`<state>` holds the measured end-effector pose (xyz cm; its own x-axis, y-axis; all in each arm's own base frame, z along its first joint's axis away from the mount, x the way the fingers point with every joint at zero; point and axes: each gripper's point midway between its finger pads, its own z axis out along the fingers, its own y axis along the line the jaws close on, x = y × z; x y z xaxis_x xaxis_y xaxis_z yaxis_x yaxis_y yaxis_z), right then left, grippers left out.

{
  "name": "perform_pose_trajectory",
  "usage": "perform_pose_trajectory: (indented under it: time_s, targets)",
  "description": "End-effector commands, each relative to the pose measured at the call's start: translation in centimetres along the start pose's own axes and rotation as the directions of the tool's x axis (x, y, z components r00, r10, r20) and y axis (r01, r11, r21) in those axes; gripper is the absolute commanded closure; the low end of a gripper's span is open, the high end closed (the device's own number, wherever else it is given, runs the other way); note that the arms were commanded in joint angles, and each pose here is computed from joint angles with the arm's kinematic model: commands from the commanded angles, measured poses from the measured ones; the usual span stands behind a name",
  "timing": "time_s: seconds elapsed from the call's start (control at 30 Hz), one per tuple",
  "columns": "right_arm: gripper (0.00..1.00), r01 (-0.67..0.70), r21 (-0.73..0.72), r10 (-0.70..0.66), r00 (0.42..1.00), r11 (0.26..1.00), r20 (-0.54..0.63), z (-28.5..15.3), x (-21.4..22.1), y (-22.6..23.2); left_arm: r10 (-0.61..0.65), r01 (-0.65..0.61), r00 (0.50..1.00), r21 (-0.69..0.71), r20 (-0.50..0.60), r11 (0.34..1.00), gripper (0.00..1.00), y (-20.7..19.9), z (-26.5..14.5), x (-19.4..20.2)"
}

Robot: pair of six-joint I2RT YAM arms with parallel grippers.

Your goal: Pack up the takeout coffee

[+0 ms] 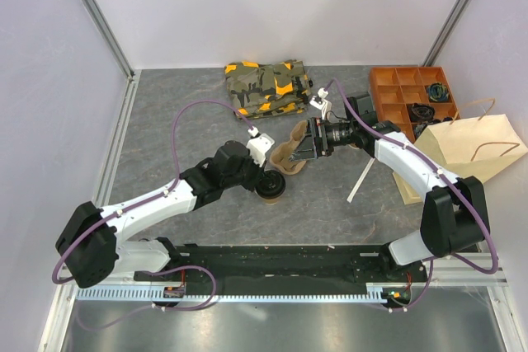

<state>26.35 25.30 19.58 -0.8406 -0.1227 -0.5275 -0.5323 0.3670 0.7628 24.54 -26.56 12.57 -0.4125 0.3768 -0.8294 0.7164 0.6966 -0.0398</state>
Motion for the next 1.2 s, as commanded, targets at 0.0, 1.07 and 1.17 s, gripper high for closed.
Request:
perform_pose_trajectory:
  time_s: [0.0, 1.07, 1.17]
  targets:
    - [0.02, 0.028, -0.018, -0.028, 1.0, 0.999, -0.004, 0.2, 0.1, 0.1, 0.035, -0.033, 0.999, -0.056, 0.041, 0.998, 0.82, 0.9, -0.1, -1.9]
    - [0.02, 0.021, -0.017, -0.022, 1.0, 1.0, -0.008, 0.3, 0.2, -0.1, 0.141, -0.14, 0.99, -0.071, 0.01, 0.988, 0.83, 0.5, -0.3, -1.8]
    - [0.02, 0.023, -0.016, -0.023, 1.0, 1.0, -0.007, 0.3, 0.2, -0.1, 0.141, -0.141, 0.99, -0.069, -0.003, 0.988, 0.83, 0.5, -0.1, -1.5]
